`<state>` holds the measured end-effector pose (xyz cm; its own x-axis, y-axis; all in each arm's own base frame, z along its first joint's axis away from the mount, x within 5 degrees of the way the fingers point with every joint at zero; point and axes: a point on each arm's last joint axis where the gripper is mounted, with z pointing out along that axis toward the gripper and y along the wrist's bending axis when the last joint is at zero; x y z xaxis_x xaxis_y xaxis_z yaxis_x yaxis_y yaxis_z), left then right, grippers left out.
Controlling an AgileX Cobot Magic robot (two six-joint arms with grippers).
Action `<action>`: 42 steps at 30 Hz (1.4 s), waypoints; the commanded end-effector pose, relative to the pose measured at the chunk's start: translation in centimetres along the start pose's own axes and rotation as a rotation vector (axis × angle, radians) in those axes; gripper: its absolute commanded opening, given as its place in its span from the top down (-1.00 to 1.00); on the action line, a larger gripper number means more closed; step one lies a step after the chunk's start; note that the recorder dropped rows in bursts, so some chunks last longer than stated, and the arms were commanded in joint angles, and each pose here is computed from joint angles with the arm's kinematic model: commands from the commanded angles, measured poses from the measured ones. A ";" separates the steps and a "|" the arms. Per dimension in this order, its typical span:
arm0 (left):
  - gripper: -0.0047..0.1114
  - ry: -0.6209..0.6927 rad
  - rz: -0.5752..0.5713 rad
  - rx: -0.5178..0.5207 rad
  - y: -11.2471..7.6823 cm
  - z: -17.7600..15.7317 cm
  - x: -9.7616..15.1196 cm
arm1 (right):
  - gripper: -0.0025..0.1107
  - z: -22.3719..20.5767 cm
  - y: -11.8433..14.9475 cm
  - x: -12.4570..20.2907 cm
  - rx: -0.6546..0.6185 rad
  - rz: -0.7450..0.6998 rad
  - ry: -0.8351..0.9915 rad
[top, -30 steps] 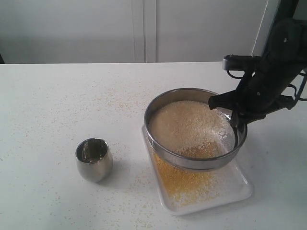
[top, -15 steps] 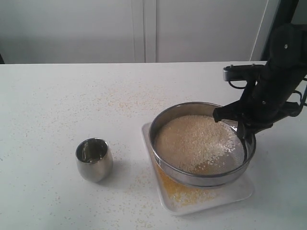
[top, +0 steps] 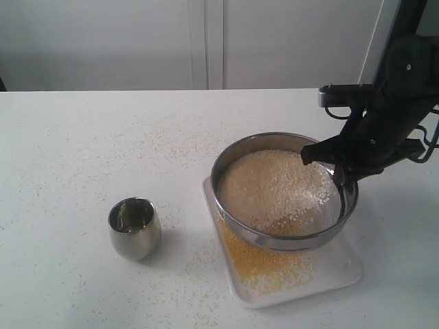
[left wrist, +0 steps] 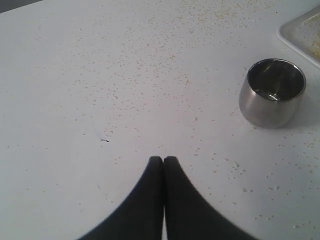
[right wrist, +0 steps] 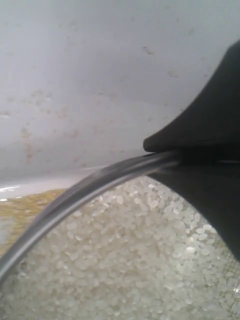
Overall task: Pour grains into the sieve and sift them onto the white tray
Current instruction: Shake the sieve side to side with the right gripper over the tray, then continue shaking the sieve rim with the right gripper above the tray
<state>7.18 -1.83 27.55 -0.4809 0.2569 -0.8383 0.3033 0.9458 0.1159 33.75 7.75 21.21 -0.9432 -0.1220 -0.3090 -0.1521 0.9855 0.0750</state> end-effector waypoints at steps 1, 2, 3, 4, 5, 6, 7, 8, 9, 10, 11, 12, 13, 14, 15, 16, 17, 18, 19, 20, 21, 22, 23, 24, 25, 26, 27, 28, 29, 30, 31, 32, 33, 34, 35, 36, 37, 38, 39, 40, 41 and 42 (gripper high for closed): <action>0.92 0.002 -0.003 0.015 -0.2 0.0 0.1 | 0.96 -1.1 0.1 0.6 -0.012 0.015 0.107; 0.92 0.002 -0.003 0.015 -0.2 0.0 0.1 | 0.96 -1.1 0.1 1.4 -0.011 0.015 0.167; 0.92 0.002 -0.003 0.015 -0.2 0.0 0.1 | 0.96 -1.2 0.1 1.7 -0.010 0.015 0.171; 0.92 0.002 -0.003 0.015 -0.2 0.0 0.1 | 0.96 -1.0 0.1 1.4 -0.013 0.017 0.123; 0.92 0.002 -0.003 0.015 -0.2 0.0 0.1 | 0.96 -0.9 0.1 0.7 -0.014 0.018 0.036; 0.92 0.002 -0.003 0.015 -0.2 0.0 0.1 | 0.96 -0.7 0.1 -0.2 -0.019 0.025 -0.054; 0.92 0.002 -0.003 0.015 -0.2 0.0 0.1 | 0.96 -0.7 0.1 -0.8 -0.019 0.025 -0.115; 0.92 0.002 -0.003 0.015 -0.2 0.0 0.1 | 0.96 -0.8 0.1 -1.0 -0.020 0.025 -0.115; 0.92 0.002 -0.003 0.015 -0.2 0.0 0.1 | 0.96 -1.1 0.2 -0.7 -0.021 0.024 -0.066; 0.92 0.002 -0.003 0.015 -0.2 0.0 0.1 | 0.96 -1.8 0.1 0.5 -0.011 0.013 0.075; 0.92 0.002 -0.003 0.015 -0.2 0.0 0.1 | 0.96 -2.0 0.1 1.1 -0.008 0.011 0.124; 0.92 0.002 -0.003 0.015 -0.2 0.0 0.1 | 0.96 -1.9 0.1 0.9 -0.011 0.014 0.070; 0.92 0.002 -0.003 0.015 -0.2 0.0 0.1 | 0.96 -1.8 0.2 0.1 -0.019 0.021 -0.019; 0.92 0.002 -0.003 0.015 -0.2 0.0 0.1 | 0.96 -1.5 0.2 -1.3 -0.022 0.024 -0.160; 0.92 0.002 -0.003 0.015 -0.2 0.0 0.1 | 0.96 -1.6 0.2 -1.4 -0.023 0.024 -0.156; 0.92 0.002 -0.003 0.015 -0.2 0.0 0.1 | 0.96 -2.1 0.2 -0.7 -0.019 0.015 -0.040; 0.92 0.002 -0.003 0.015 -0.2 0.0 0.1 | 0.96 -2.3 0.2 0.5 -0.012 0.010 0.088; 0.92 0.002 -0.003 0.015 -0.2 0.0 0.1 | 0.96 -2.2 0.1 1.2 -0.011 0.011 0.136; 0.92 0.002 -0.003 0.015 -0.2 0.0 0.1 | 0.96 -1.7 0.1 0.8 -0.017 0.018 0.060; 0.92 0.002 -0.003 0.015 -0.2 0.0 0.1 | 0.96 -1.0 0.1 -0.5 -0.020 0.023 -0.084; 0.92 0.002 -0.003 0.015 -0.2 0.0 0.1 | 0.96 -0.8 0.1 -0.8 -0.020 0.023 -0.098; 0.92 0.002 -0.003 0.015 -0.2 0.0 0.1 | 0.96 -1.1 0.2 -0.2 -0.021 0.025 -0.002; 0.92 0.002 -0.003 0.015 -0.2 0.0 0.1 | 0.96 -1.4 0.1 1.1 -0.014 0.018 0.141; 0.92 0.002 -0.003 0.015 -0.2 0.0 0.1 | 0.96 -1.5 0.1 2.1 -0.012 0.018 0.237; 0.92 0.002 -0.003 0.015 -0.2 0.0 0.1 | 0.96 -1.2 0.1 2.0 -0.014 0.021 0.199; 0.92 0.002 -0.003 0.015 -0.2 0.0 0.1 | 0.96 -0.8 0.1 1.4 -0.016 0.023 0.128; 0.92 0.002 -0.003 0.015 -0.2 0.0 0.1 | 0.96 -0.3 0.1 0.2 -0.025 0.033 0.003; 0.92 0.002 -0.003 0.015 -0.2 0.0 0.1 | 0.96 0.0 0.2 -0.2 -0.029 0.039 -0.039; 0.92 0.002 -0.003 0.015 -0.2 0.0 0.1 | 0.96 -0.1 0.2 -0.3 -0.036 0.046 -0.038; 0.92 0.002 -0.003 0.015 -0.2 0.0 0.1 | 0.96 -0.3 0.4 0.0 -0.047 0.054 0.017; 0.92 0.002 -0.003 0.015 -0.2 0.0 0.1 | 0.96 -0.6 0.4 0.7 -0.049 0.050 0.103; 0.92 0.002 -0.003 0.015 -0.2 0.0 0.1 | 0.96 -0.8 0.4 1.4 -0.049 0.048 0.174; 0.92 0.002 -0.003 0.015 -0.2 0.0 0.1 | 0.96 -0.8 0.4 2.3 -0.048 0.047 0.244; 0.92 0.002 -0.003 0.015 -0.2 0.0 0.1 | 0.96 -0.7 0.4 2.4 -0.049 0.049 0.235; 0.92 0.002 -0.003 0.015 -0.2 0.0 0.1 | 0.96 -0.4 0.4 1.9 -0.055 0.058 0.154; 0.92 0.002 -0.003 0.015 -0.2 0.0 0.1 | 0.96 0.1 0.4 0.8 -0.059 0.070 0.034; 0.92 0.002 -0.003 0.015 -0.2 0.0 0.1 | 0.96 0.3 0.4 0.1 -0.059 0.074 -0.041; 0.92 0.002 -0.003 0.015 -0.2 0.0 0.1 | 0.96 0.5 0.4 -0.1 -0.064 0.084 -0.062; 0.92 0.002 -0.003 0.015 -0.2 0.0 0.1 | 0.96 0.3 0.6 0.1 -0.080 0.097 -0.021; 0.92 0.002 -0.003 0.015 -0.2 0.0 0.1 | 0.96 -0.1 0.7 0.7 -0.090 0.096 0.051; 0.92 0.002 -0.003 0.015 -0.2 0.0 0.1 | 0.96 -0.5 0.8 1.5 -0.092 0.084 0.137; 0.92 0.002 -0.003 0.015 -0.2 0.0 0.1 | 0.96 -0.7 0.8 2.2 -0.088 0.077 0.209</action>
<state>7.18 -1.83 27.55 -0.4809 0.2569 -0.8383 0.3033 0.9458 0.1159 33.11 8.21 20.39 -0.9695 -0.0542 -0.2390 -0.0936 0.9832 0.1568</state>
